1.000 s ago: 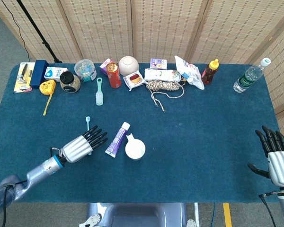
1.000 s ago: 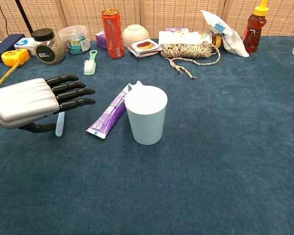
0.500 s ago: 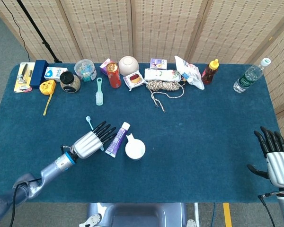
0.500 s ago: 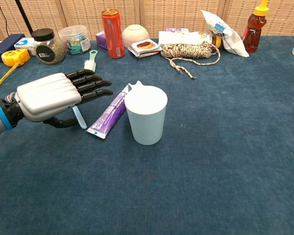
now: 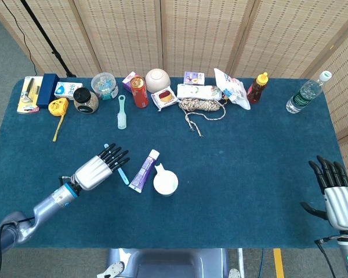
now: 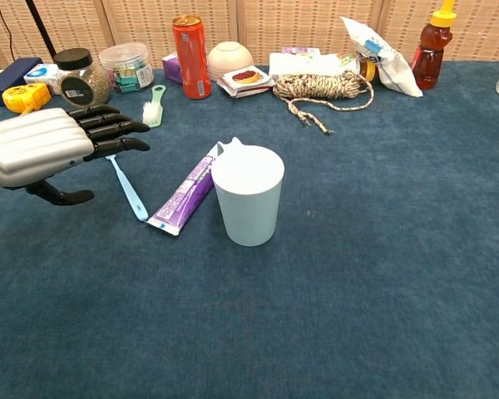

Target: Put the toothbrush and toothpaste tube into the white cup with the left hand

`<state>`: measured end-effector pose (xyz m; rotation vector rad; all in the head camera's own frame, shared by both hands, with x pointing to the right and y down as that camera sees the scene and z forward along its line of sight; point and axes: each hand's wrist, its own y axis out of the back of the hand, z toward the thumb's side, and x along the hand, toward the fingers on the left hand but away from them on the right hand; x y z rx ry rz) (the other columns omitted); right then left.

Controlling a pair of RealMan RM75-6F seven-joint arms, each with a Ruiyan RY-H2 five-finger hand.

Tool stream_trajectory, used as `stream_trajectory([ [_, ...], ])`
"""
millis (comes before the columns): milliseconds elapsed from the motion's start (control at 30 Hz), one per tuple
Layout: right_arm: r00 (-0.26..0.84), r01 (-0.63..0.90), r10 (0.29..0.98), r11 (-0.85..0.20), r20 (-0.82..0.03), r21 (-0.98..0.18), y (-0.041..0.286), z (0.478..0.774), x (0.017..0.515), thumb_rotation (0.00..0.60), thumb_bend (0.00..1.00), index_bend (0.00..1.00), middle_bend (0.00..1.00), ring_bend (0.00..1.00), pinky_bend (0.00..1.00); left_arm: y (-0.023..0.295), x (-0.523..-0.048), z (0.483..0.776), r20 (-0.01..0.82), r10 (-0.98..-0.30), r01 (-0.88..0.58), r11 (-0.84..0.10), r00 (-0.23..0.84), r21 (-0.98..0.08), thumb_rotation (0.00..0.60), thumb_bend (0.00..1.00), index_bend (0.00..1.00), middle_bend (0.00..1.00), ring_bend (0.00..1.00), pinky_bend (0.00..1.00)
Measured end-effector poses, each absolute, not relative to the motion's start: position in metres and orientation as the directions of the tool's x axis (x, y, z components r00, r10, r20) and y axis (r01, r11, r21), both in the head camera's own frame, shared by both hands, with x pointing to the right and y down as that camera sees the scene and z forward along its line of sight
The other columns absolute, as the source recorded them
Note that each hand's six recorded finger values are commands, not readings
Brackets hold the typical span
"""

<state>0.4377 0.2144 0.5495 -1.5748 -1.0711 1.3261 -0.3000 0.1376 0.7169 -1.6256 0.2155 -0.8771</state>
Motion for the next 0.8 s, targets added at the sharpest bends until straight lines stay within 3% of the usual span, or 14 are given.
stream_trajectory([
  [167,0.097,0.105,0.942,-0.331,-0.322,-0.938,0.215,0.552,0.435,0.6,0.0,0.03,0.0,0.0,0.0,0.136,-0.304,0.725,0.447,-0.588,0.336,-0.295,0.674,-0.895,0.6,0.31,0.24,0.0,0.0,0.0],
  [433,0.099,0.1,0.938,-0.342,-0.333,-0.934,0.216,0.555,0.434,0.6,0.0,0.03,0.0,0.0,0.0,0.136,-0.289,0.735,0.449,-0.587,0.337,-0.297,0.673,-0.893,0.6,0.32,0.26,0.0,0.0,0.0],
  [800,0.098,0.104,0.937,-0.344,-0.335,-0.933,0.215,0.556,0.435,0.6,0.0,0.03,0.0,0.0,0.0,0.132,-0.282,0.737,0.457,-0.58,0.358,-0.285,0.674,-0.889,0.6,0.39,0.34,0.0,0.0,0.0],
])
